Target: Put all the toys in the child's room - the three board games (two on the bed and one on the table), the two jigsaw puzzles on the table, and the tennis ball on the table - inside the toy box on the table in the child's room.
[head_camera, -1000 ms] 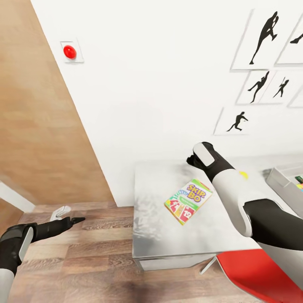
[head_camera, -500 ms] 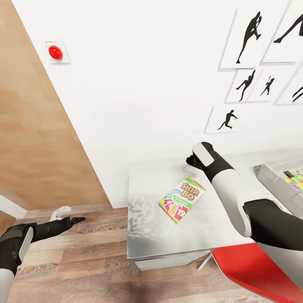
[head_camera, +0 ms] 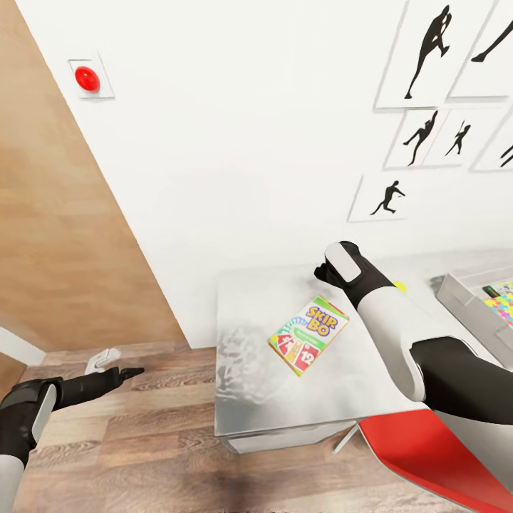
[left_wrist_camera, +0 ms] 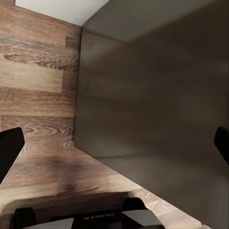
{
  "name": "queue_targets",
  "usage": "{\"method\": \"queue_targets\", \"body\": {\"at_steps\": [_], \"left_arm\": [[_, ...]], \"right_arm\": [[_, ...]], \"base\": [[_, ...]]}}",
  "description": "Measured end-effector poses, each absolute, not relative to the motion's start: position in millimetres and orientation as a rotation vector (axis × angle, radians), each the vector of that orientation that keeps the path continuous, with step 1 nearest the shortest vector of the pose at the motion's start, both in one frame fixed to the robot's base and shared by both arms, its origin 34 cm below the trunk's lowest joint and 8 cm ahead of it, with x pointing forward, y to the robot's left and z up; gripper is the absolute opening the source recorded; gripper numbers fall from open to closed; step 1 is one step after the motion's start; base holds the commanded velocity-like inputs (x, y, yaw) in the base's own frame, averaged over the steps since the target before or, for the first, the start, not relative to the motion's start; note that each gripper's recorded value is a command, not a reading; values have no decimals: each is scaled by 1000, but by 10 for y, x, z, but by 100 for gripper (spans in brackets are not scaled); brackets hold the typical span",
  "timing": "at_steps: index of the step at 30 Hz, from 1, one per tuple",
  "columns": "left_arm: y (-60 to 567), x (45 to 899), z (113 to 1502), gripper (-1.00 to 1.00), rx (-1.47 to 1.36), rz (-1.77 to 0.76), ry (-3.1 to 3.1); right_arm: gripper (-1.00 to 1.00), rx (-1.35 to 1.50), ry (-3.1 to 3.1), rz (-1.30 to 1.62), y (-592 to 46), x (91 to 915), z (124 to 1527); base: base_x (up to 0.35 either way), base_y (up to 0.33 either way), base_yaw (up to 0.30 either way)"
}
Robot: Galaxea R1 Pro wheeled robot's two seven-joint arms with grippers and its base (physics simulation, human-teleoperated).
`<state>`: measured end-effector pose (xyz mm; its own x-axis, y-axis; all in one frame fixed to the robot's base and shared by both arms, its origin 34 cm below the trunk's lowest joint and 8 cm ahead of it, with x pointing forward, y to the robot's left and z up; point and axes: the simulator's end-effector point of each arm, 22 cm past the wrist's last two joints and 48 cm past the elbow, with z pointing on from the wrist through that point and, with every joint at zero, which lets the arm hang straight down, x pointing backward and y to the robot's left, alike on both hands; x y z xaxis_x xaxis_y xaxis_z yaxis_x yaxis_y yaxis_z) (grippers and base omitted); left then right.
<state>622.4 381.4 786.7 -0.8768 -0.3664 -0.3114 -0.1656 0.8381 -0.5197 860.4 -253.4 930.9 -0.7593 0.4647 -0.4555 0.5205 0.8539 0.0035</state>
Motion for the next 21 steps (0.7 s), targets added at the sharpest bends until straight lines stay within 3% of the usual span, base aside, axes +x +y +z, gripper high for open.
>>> {"method": "queue_targets", "body": {"at_steps": [21], "left_arm": [[3814,6150,7694,100,-411,-688,2644]], "right_arm": [[100,680,2606,-173,-2502,8711,9275]], "base": [[0,0,0]]}}
